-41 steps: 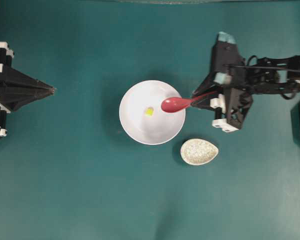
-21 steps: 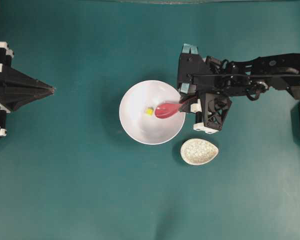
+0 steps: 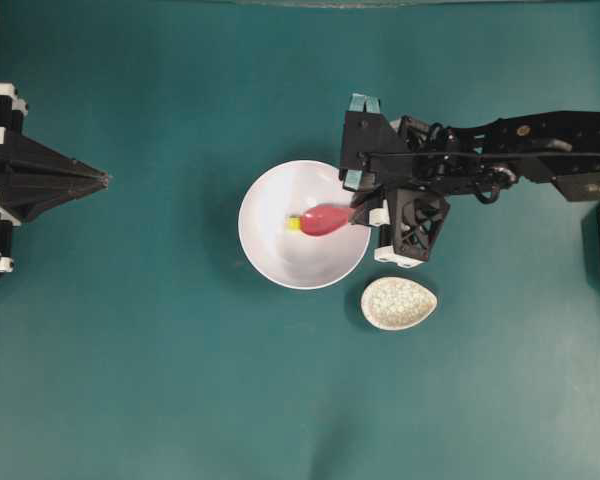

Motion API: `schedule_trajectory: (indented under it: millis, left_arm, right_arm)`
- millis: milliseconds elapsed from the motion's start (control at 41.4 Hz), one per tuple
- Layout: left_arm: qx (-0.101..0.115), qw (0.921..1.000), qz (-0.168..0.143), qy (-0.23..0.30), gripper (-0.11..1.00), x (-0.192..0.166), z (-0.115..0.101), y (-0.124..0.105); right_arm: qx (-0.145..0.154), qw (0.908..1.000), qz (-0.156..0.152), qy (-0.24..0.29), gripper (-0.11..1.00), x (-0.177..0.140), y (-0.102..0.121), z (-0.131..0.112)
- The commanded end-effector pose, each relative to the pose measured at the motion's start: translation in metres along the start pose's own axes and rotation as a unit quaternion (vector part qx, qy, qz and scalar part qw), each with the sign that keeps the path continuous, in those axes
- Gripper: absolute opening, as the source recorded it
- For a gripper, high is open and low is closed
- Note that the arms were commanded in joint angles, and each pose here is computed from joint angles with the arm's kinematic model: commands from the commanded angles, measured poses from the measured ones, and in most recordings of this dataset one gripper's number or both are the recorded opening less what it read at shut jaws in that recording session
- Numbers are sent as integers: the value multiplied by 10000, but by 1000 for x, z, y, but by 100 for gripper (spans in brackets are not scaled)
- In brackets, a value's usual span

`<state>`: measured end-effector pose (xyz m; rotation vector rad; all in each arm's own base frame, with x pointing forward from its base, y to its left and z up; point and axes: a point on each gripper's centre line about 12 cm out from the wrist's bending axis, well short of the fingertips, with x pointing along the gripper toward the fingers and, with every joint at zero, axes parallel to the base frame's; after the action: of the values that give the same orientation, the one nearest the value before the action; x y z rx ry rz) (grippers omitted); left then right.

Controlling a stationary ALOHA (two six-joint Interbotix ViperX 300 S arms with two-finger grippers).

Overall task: Scoop the yellow hexagonal prism block from the bowl with a spoon using the right arm.
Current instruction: 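Lower the spoon into the bowl and push it under the yellow block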

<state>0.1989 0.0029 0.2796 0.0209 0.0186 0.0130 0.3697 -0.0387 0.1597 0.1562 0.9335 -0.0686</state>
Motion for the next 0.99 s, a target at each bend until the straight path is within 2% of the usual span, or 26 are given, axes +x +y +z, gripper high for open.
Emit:
schedule_trajectory:
  millis: [0, 483, 965]
  left_arm:
    - [8, 9999, 16, -99, 1, 2, 8, 1]
    - [23, 10000, 14, -92, 1, 2, 8, 1]
    - [23, 10000, 14, -76, 1, 2, 7, 1]
  right_arm:
    - [-10, 9997, -9, -259, 25, -5, 0, 15]
    - [-63, 9988, 88, -479, 25, 1, 13, 28]
    - [-60, 9957, 6, -930, 25, -1, 12, 38]
